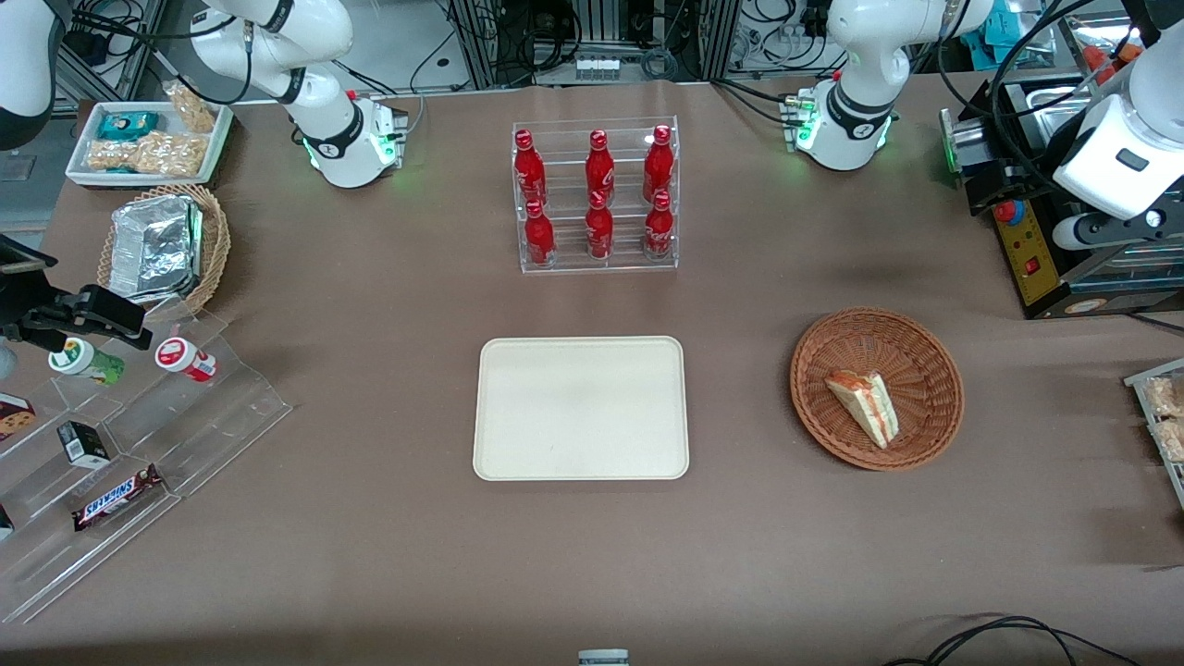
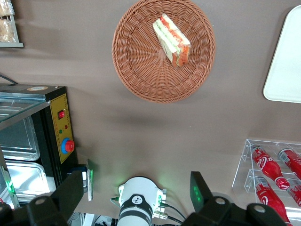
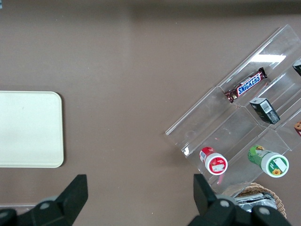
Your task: Place sandwich from basket to tray
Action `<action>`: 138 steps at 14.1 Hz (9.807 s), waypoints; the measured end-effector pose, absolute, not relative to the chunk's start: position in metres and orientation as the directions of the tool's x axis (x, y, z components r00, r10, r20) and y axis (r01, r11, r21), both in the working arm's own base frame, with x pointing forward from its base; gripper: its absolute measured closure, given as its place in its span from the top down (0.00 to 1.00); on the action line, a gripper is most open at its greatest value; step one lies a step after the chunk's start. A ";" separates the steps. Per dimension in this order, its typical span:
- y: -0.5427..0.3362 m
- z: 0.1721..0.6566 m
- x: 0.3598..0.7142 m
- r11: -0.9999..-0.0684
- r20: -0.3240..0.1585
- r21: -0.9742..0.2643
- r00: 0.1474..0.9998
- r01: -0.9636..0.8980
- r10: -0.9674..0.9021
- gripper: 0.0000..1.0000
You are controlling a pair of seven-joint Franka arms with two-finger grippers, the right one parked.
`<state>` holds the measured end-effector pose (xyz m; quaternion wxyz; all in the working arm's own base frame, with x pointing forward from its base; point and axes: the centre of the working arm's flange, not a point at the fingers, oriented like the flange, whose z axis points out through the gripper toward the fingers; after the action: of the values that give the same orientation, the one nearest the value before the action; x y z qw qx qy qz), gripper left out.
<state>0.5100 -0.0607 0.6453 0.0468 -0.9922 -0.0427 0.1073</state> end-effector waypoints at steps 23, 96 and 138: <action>-0.069 0.647 0.511 -0.994 -0.190 -0.097 0.979 0.059 0.076 1.00; -0.511 0.307 0.527 -0.978 -0.156 0.034 0.968 0.206 0.199 0.15; -0.067 0.617 0.547 -0.965 -0.375 -0.119 0.889 0.234 0.262 1.00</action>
<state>0.5471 -0.0674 0.6165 0.0354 -0.9713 -0.1276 0.1977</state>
